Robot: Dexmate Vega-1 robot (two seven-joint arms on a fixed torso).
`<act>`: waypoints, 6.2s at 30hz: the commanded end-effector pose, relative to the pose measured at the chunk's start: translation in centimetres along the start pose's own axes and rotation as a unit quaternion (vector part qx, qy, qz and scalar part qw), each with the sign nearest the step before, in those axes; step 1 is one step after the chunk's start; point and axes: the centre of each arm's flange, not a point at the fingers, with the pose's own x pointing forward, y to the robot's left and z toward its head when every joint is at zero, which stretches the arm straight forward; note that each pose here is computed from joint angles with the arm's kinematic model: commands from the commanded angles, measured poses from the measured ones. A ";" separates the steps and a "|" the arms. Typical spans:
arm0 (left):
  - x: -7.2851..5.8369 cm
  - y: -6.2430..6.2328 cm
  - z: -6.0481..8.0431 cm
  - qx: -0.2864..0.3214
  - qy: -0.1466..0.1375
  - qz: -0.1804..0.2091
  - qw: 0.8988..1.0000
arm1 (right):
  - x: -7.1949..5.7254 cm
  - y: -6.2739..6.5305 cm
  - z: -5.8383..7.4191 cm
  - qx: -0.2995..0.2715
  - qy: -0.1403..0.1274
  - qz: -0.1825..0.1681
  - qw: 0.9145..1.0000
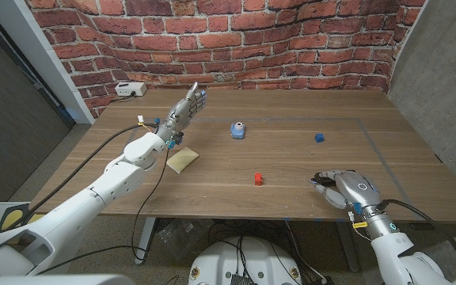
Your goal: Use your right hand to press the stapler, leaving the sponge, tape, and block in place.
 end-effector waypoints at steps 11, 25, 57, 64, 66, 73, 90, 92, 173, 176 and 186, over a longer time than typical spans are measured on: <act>0.5 0.2 -0.3 -0.005 0.003 -0.003 1.000 | -0.3 1.9 -0.1 0.018 0.024 0.048 0.998; 0.1 0.6 -0.2 -0.001 0.004 0.003 1.000 | 0.1 3.7 -0.2 0.018 0.030 0.083 0.996; -0.2 1.0 -0.1 -0.003 0.002 0.007 1.000 | 0.2 1.8 -0.6 0.015 0.032 0.064 0.997; -0.5 1.2 -0.2 -0.004 0.001 0.007 1.000 | 0.4 0.3 0.1 0.013 0.021 0.038 0.999; -0.5 1.2 -0.2 -0.004 0.001 0.008 1.000 | 0.4 0.0 0.2 0.012 0.019 0.032 0.999; -0.6 1.2 -0.3 -0.006 0.001 0.008 1.000 | 0.6 -0.9 0.7 0.010 0.011 0.020 1.000; -0.7 1.3 0.0 -0.005 -0.004 0.010 1.000 | 0.8 -2.4 1.1 0.024 0.015 -0.020 0.999; -0.7 1.4 0.1 -0.004 -0.004 0.010 1.000 | 0.9 -2.7 1.1 0.026 0.017 -0.026 0.999; -2.2 3.4 1.4 0.008 -0.031 0.008 0.999 | 9.2 -8.5 1.0 0.430 -0.036 -0.131 0.893; -2.2 3.5 1.4 0.009 -0.031 0.007 0.999 | 10.2 -8.5 1.0 0.455 -0.047 -0.123 0.881; -2.1 3.5 0.9 0.004 -0.028 0.003 1.000 | 15.0 -8.4 0.6 0.545 -0.079 -0.084 0.831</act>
